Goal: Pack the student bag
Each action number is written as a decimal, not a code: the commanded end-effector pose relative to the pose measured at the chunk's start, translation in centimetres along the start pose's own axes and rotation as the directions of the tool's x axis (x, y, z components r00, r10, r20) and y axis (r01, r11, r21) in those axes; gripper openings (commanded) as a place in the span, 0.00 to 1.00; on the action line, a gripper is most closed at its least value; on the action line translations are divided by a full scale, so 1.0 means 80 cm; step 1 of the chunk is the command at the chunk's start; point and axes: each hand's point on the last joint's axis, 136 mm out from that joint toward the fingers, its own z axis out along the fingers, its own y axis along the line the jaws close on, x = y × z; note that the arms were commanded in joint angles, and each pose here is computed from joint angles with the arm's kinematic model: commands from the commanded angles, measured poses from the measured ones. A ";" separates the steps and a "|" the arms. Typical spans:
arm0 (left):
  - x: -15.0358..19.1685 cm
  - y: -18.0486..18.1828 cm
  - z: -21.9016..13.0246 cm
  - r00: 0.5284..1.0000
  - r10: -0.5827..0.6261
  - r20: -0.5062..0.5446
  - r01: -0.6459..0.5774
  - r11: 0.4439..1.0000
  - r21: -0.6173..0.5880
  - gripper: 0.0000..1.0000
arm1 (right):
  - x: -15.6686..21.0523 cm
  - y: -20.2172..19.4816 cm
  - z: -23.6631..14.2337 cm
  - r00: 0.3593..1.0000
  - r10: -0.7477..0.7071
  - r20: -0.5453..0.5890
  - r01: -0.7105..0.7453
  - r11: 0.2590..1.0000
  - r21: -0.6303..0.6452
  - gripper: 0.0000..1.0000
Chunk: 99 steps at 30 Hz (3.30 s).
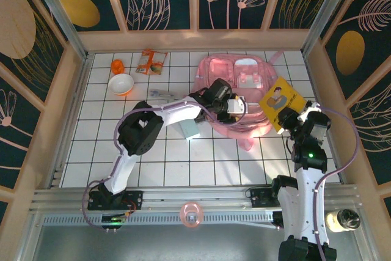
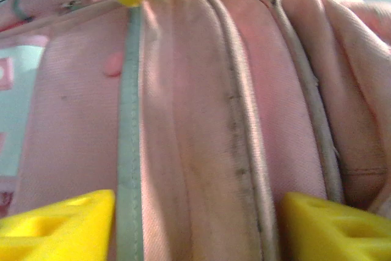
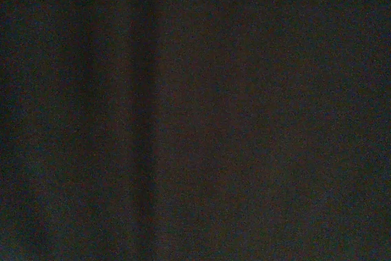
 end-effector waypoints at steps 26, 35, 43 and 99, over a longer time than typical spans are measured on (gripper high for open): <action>-0.003 -0.005 -0.167 0.768 -0.602 0.217 0.639 0.738 -0.217 0.00 | -0.067 0.111 -0.041 0.993 0.015 0.114 0.025 0.939 -0.343 0.00; -0.068 0.075 -0.216 0.681 -0.616 0.396 0.727 0.634 -0.265 0.00 | -0.078 0.077 -0.112 0.963 0.187 0.194 -0.166 0.979 -0.119 0.00; -0.097 0.126 -0.247 0.576 -0.634 0.516 0.802 0.560 -0.207 0.00 | -0.006 0.065 -0.103 0.955 0.294 -0.040 -0.297 0.950 -0.098 0.00; -0.145 0.162 -0.270 0.478 -0.666 0.572 0.804 0.594 0.018 0.00 | 0.139 0.165 0.230 0.632 0.747 -0.207 -0.767 0.564 -0.308 0.00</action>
